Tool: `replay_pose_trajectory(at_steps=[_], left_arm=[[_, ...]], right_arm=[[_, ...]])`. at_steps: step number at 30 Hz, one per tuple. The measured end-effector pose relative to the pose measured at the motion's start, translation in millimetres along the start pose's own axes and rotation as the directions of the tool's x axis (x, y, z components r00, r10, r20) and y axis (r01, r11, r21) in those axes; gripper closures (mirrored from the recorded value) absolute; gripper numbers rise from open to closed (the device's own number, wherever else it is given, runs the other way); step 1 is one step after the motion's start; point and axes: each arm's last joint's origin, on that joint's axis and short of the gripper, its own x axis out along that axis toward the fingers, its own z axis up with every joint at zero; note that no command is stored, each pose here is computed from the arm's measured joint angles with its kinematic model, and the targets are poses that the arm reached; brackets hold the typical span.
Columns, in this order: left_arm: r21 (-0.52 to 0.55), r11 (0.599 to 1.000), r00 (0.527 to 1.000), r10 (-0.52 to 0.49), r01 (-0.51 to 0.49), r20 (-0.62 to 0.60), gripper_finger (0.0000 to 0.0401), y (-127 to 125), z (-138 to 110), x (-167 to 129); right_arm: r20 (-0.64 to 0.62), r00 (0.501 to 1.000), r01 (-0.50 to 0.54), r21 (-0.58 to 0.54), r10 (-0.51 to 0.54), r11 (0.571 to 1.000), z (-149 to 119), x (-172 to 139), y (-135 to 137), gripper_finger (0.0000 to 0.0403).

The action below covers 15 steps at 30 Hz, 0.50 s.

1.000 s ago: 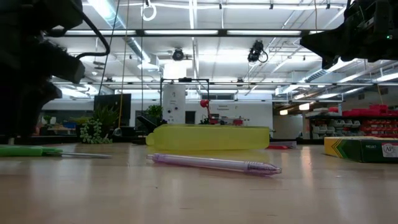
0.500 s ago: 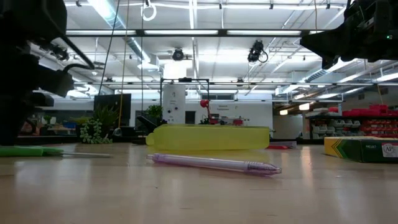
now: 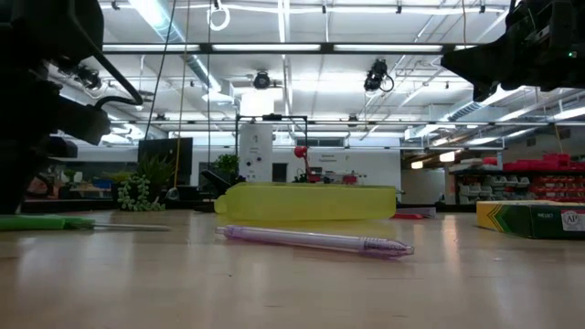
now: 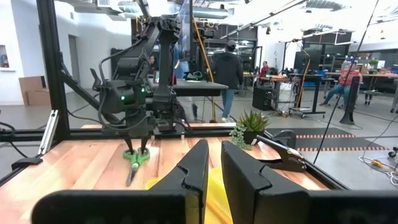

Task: Pack school essentials
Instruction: Put the green scissors into the yellow supply box

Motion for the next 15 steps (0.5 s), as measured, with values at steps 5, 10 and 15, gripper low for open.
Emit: replay_pose_trajectory(at_steps=[5, 10, 15], left_arm=[[-0.003, 1.000, 1.000, -0.003, 0.003, 0.000, 0.0291, -0.1, 0.1, 0.2], [-0.022, 1.000, 1.000, -0.004, 0.003, -0.001, 0.0315, -0.1, 0.0, 0.3], [-0.027, 1.000, 1.000, -0.002, 0.002, -0.002, 0.0324, 0.0, -0.1, 0.3]], right_arm=[[0.000, 1.000, 0.000, 0.000, 0.000, 1.000, 0.0, 0.0, 0.0, 0.0351], [0.000, 1.000, 0.000, 0.000, 0.000, 1.000, 0.0, 0.0, 0.0, 0.0351], [0.000, 1.000, 0.000, 0.000, 0.000, 1.000, 0.0, 0.0, 0.0, 0.0351]])
